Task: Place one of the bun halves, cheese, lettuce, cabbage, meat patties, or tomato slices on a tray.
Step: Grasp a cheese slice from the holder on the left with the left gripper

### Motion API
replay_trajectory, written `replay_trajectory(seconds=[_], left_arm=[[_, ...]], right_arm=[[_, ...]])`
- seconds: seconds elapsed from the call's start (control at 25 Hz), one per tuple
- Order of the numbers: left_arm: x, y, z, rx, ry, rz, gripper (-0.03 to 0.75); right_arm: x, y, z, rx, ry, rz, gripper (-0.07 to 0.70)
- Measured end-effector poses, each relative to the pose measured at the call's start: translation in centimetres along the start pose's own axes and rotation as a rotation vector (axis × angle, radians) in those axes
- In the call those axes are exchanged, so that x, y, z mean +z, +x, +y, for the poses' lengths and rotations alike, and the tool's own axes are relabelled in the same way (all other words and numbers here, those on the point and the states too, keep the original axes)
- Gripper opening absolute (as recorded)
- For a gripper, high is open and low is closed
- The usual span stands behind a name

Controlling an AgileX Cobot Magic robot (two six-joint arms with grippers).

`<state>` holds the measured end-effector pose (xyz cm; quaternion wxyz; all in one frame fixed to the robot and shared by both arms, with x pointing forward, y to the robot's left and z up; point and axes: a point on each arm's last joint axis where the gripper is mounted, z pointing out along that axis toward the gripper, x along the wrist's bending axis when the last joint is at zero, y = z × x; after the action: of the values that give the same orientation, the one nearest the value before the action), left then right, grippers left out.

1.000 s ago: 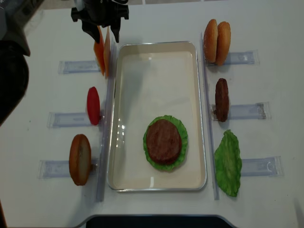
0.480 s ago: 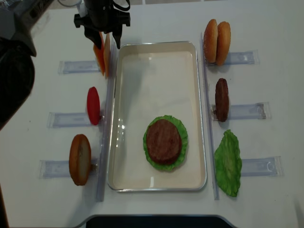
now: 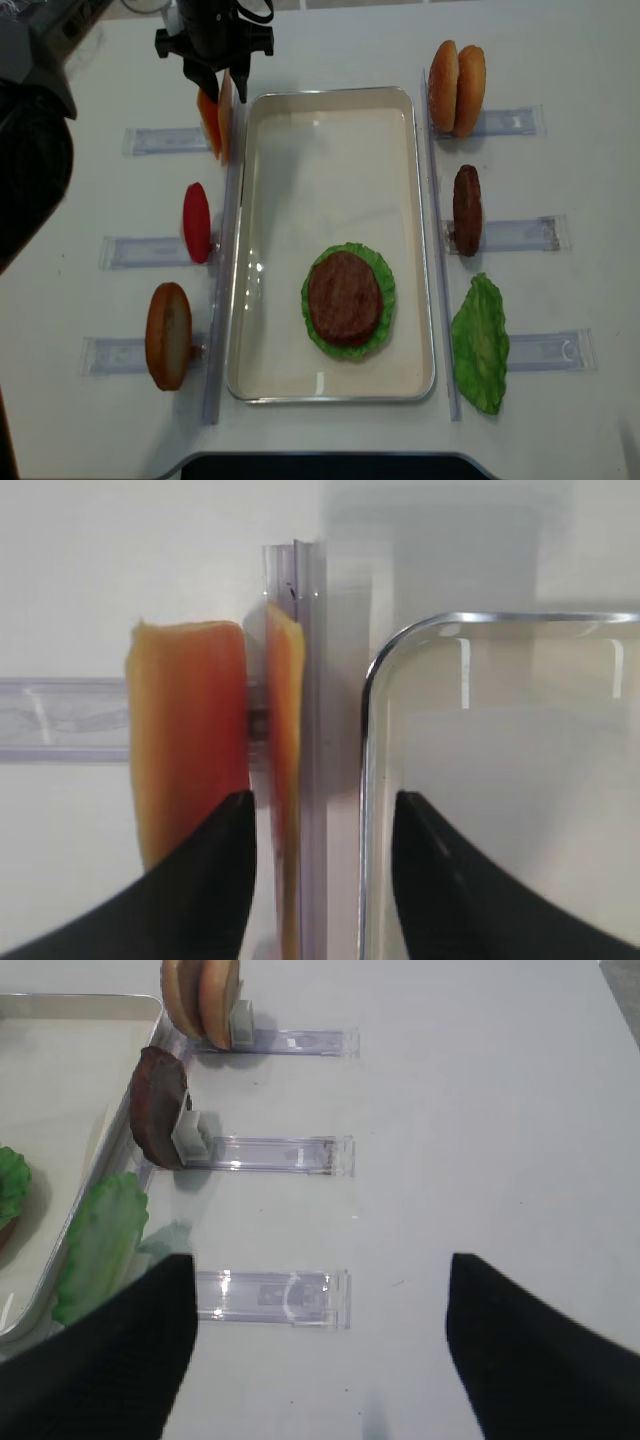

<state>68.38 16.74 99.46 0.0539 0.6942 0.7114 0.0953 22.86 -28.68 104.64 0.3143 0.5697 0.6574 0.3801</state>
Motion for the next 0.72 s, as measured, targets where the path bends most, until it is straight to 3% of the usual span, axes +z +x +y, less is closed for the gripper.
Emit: replay_trajectory(seconds=[0.72], left_arm=[[0.5,-0.1,-0.01,0.021,0.011,-0.001,0.312]], right_arm=[[0.0,0.0,0.0,0.0,0.0,0.0,0.524]])
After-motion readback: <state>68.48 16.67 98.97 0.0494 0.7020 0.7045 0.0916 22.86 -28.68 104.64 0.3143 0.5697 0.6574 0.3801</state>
